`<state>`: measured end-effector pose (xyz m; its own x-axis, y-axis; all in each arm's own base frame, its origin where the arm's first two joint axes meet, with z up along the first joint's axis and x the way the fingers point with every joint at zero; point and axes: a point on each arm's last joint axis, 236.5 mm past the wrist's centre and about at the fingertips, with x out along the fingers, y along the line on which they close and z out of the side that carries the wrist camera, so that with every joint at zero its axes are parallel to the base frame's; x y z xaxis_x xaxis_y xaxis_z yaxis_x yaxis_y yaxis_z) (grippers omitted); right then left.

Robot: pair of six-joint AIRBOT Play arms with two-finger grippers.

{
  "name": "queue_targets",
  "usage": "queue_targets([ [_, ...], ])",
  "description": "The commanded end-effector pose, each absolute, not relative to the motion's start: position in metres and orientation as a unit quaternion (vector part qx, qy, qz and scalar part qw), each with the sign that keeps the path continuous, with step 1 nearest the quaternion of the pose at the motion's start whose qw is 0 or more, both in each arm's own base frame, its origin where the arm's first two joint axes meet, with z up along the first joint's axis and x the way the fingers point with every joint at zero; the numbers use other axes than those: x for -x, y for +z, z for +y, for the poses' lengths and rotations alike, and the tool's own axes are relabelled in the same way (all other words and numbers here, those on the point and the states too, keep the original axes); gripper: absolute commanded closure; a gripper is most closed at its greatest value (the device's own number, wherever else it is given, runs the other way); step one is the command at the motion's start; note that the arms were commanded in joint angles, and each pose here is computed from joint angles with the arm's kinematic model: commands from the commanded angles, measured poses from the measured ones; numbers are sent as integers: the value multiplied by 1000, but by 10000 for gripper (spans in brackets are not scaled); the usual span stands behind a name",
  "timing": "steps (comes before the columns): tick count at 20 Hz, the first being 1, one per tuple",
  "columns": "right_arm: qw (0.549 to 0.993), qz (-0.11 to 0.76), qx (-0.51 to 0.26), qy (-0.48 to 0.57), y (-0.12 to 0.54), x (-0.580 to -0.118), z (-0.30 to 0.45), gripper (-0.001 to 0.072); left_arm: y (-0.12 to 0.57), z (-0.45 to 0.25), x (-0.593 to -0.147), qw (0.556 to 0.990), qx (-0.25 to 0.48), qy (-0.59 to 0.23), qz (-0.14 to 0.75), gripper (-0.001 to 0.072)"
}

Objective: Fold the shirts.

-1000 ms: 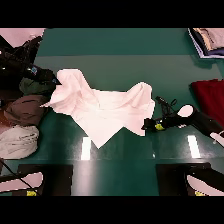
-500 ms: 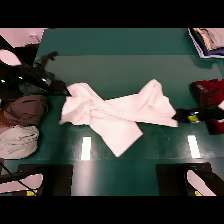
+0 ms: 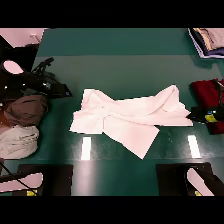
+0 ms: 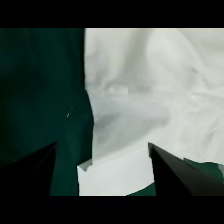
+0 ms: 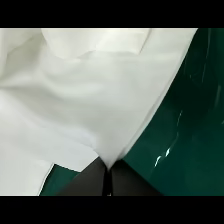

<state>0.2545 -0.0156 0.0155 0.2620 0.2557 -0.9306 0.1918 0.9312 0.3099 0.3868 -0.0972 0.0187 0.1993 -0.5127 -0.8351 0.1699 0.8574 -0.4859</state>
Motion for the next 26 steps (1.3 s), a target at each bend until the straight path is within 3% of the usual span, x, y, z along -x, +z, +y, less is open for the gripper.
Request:
queue_targets([
  [1, 773, 607, -184, 19, 17, -254, -17, 698, -1, -81, -377, 748, 169, -202, 609, 45],
  [8, 769, 611, -185, 21, 16, -251, -16, 697, -53, -117, -391, 740, 291, -220, 565, 47],
  [18, 770, 610, -185, 20, 16, -252, -16, 697, -78, -161, -381, 726, 259, -244, 588, 66],
  [20, 770, 610, -185, 20, 16, -252, -16, 697, -77, -163, -378, 721, 259, -249, 593, 417],
  [22, 770, 610, -185, 20, 16, -252, -16, 697, -72, -165, -377, 717, 255, -259, 596, 679],
  [26, 770, 610, -185, 20, 16, -252, -16, 697, -38, -146, -384, 722, 176, -264, 615, 681],
])
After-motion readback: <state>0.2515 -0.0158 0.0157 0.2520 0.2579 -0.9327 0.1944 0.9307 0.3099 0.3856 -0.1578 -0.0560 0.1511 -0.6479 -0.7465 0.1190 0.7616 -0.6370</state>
